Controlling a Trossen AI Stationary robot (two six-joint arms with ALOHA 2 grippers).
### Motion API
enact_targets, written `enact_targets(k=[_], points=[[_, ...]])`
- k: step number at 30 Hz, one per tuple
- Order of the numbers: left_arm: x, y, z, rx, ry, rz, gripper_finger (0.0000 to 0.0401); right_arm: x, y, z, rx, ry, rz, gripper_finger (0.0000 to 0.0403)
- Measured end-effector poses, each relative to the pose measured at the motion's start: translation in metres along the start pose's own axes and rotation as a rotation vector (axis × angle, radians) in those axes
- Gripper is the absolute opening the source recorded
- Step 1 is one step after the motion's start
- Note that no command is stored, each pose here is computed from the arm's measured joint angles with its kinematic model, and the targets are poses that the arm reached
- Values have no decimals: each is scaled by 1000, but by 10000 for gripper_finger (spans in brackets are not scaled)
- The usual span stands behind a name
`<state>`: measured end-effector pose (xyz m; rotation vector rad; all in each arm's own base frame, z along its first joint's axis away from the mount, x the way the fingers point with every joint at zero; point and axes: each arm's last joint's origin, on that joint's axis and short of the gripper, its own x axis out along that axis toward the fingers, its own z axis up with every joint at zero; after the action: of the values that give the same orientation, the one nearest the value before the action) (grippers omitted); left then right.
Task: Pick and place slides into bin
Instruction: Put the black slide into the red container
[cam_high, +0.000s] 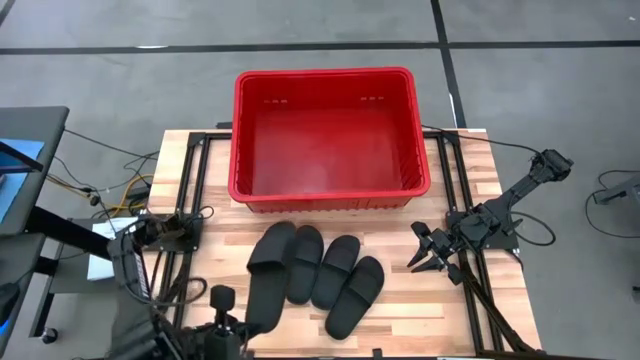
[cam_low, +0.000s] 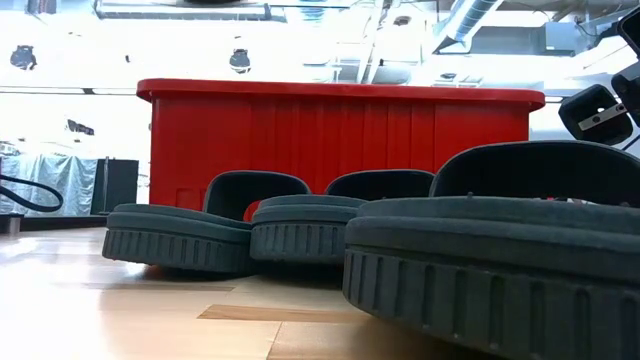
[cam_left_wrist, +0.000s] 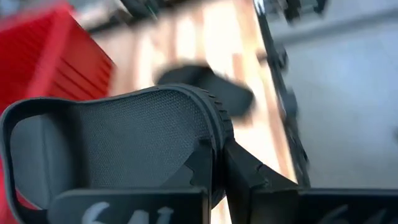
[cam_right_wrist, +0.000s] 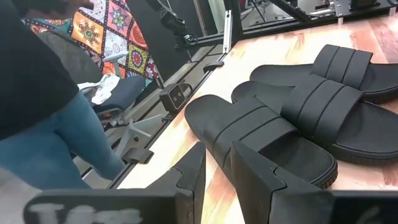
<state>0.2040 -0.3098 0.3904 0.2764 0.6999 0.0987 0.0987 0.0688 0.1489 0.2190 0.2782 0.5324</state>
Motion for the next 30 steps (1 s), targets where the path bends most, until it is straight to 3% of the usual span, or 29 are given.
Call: enact_targets(k=[7, 12, 19, 24, 30], points=[[-15, 30, 29, 9, -246, 220, 4, 0, 0, 0, 0, 0, 0, 67], [-9, 56, 42, 15, -298, 373, 4, 0, 0, 0, 0, 0, 0, 67], [20, 92, 52, 130, -195, 534, 4, 0, 0, 0, 0, 0, 0, 67], [37, 122, 57, 145, -77, 528, 4, 0, 0, 0, 0, 0, 0, 67], [35, 173, 62, 163, -2, 565, 3, 0, 0, 0, 0, 0, 0, 67]])
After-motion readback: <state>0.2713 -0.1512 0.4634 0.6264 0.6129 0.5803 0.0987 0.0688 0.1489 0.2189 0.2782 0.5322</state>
